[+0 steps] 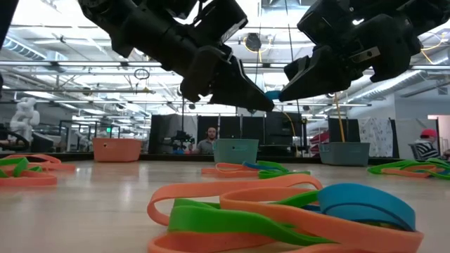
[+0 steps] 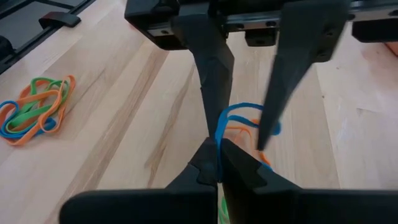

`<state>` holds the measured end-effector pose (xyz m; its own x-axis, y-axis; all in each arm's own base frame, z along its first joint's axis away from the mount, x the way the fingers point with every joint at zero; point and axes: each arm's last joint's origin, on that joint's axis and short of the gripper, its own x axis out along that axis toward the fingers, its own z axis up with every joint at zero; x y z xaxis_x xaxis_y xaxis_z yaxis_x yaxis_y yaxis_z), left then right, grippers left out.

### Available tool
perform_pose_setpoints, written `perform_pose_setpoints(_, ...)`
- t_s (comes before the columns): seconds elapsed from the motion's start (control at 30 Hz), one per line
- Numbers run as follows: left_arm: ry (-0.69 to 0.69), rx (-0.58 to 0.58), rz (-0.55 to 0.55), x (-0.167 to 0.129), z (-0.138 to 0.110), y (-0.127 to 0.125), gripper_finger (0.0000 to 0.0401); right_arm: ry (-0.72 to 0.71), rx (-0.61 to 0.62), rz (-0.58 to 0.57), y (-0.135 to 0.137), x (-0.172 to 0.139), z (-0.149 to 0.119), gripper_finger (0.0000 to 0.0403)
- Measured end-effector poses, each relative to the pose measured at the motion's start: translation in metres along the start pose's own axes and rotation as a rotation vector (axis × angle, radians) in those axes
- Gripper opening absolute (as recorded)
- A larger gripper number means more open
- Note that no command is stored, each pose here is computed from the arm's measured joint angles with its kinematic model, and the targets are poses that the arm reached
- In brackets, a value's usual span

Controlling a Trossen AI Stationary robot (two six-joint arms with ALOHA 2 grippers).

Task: Sort rubber bands into baskets
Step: Put the blue rubber band into the light blue bin

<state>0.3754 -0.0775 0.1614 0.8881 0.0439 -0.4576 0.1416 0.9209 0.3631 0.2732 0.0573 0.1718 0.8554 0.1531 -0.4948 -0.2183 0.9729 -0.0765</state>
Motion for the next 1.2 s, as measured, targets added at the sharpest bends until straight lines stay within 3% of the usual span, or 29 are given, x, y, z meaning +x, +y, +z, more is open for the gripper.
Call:
perform_pose_setpoints(0.3,0.000,0.001,-0.009,0.000,0.000,-0.001,0.0016,0.000,0.005,-0.003,0.000,0.000,0.000,0.0000)
perform_pose_setpoints(0.4,0.004,0.002,-0.009,0.000,-0.001,-0.001,0.0010,0.003,0.042,-0.040,-0.001,0.000,0.000,0.0010)
perform_pose_setpoints(0.57,0.007,0.003,-0.008,0.000,-0.001,-0.001,0.0006,0.027,0.067,-0.061,-0.002,0.000,-0.002,0.0061)
perform_pose_setpoints(0.8,0.020,-0.001,0.031,-0.008,0.004,0.007,0.0003,0.071,0.101,-0.185,-0.005,-0.001,-0.007,0.0153)
perform_pose_setpoints(0.97,0.126,-0.018,0.138,-0.023,0.003,0.041,0.0002,0.114,0.093,-0.182,-0.005,-0.007,-0.008,0.0198)
perform_pose_setpoints(1.2,0.182,-0.142,0.259,-0.028,-0.025,0.126,0.0002,0.061,0.080,-0.222,-0.008,-0.016,0.001,0.0221)
